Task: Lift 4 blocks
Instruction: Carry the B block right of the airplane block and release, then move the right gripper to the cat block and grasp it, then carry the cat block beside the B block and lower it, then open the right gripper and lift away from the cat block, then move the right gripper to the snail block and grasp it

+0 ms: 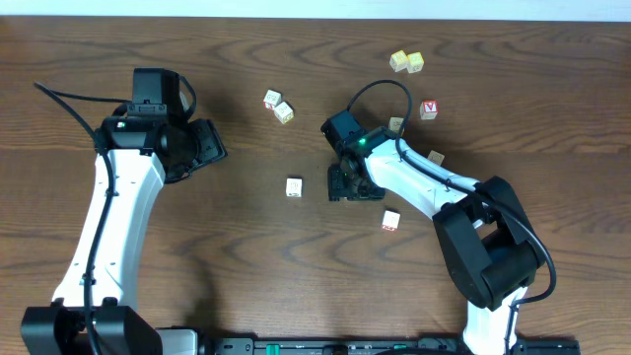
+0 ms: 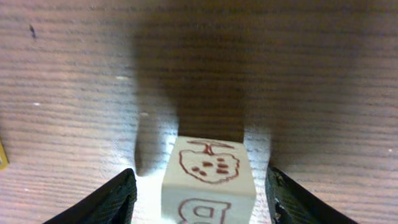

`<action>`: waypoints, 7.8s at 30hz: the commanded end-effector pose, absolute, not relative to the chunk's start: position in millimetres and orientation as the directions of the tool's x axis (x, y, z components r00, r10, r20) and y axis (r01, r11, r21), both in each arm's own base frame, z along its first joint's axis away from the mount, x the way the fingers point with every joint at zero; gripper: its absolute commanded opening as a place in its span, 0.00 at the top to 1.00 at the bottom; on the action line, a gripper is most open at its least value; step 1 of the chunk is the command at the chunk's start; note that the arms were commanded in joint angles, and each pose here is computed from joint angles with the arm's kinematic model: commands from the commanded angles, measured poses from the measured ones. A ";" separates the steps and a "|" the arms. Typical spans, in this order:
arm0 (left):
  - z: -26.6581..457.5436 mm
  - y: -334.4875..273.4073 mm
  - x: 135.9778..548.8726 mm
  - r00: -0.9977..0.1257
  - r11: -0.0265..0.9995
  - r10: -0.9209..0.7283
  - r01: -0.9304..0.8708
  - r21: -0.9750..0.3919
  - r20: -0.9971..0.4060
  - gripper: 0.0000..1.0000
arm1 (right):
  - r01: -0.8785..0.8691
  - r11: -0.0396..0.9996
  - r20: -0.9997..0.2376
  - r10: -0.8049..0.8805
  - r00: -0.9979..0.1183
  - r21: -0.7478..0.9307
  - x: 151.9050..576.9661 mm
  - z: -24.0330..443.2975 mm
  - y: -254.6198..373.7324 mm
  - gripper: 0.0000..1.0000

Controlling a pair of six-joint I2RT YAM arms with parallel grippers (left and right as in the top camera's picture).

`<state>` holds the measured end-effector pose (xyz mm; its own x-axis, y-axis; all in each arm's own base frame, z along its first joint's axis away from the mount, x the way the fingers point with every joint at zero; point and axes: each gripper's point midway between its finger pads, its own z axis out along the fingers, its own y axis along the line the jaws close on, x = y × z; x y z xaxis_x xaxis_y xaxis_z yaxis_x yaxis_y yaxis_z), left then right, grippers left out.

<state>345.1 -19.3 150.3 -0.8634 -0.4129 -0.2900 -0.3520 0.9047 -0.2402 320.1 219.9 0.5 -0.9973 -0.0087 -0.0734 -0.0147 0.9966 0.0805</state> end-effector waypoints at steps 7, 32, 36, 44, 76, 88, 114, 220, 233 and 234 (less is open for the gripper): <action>149.7 -19.7 344.1 -0.869 0.908 -0.404 -0.342 -0.242 -0.286 0.33 | 0.005 0.997 -0.124 0.013 -0.992 0.071 346.6 81.0 193.0 0.34; 151.5 -19.9 348.5 -0.864 0.908 -0.403 -0.337 -0.249 -0.302 0.33 | -0.882 0.440 -0.064 -0.888 -0.456 0.170 254.7 16.4 150.8 0.07; 151.5 -19.7 348.5 -0.863 0.908 -0.404 -0.337 -0.249 -0.303 0.33 | -0.916 0.370 -0.090 -0.918 -0.386 0.152 254.1 6.2 150.3 0.09; 151.5 -19.7 348.5 -0.863 0.908 -0.404 -0.337 -0.249 -0.303 0.33 | -0.920 0.375 -0.053 -0.922 -0.383 0.117 253.6 -2.3 140.5 0.22; 150.3 -19.7 345.7 -0.867 0.908 -0.404 -0.341 -0.245 -0.292 0.33 | -0.213 0.973 -0.297 -0.178 -0.938 0.091 338.9 8.4 160.9 0.74; 150.3 -19.7 345.7 -0.867 0.908 -0.404 -0.341 -0.245 -0.292 0.33 | -0.103 0.985 -0.211 -0.072 -0.975 0.138 321.9 4.2 160.2 0.78; 150.4 -19.9 345.8 -0.867 0.908 -0.404 -0.340 -0.245 -0.292 0.33 | -0.079 0.984 -0.177 -0.050 -0.983 0.157 311.9 5.9 166.8 0.73; 149.7 -19.7 344.1 -0.869 0.908 -0.404 -0.342 -0.243 -0.286 0.32 | -0.032 0.980 -0.268 0.022 -0.963 0.196 340.5 36.4 182.9 0.44; 149.7 -19.7 344.1 -0.869 0.908 -0.404 -0.342 -0.242 -0.286 0.33 | -0.077 0.991 -0.386 -0.029 -0.922 0.110 383.4 121.1 124.4 0.01; 149.8 -19.8 344.3 -0.869 0.908 -0.403 -0.341 -0.243 -0.287 0.33 | -0.086 0.983 -0.361 -0.021 -0.932 0.164 376.0 124.8 126.6 0.01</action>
